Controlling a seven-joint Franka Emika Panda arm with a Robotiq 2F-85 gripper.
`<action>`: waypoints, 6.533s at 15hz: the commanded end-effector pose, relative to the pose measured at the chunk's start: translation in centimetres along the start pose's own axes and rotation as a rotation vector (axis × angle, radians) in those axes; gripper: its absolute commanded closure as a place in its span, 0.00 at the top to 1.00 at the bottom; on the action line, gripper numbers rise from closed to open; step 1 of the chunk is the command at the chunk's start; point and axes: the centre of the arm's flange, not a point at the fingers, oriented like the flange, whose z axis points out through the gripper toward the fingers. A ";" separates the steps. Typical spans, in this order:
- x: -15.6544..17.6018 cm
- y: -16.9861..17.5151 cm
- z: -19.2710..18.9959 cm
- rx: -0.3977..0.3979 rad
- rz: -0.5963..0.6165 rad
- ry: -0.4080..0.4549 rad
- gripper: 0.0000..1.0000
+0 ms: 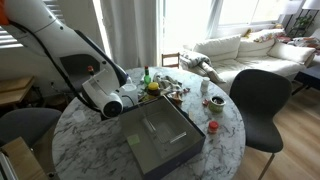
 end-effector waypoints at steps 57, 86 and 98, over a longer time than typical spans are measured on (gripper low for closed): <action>-4.3 -3.3 -0.3 0.116 0.054 0.013 0.08; -2.7 -0.4 0.5 0.018 -0.030 0.081 0.08; -3.5 -0.8 2.4 0.048 -0.023 0.121 0.08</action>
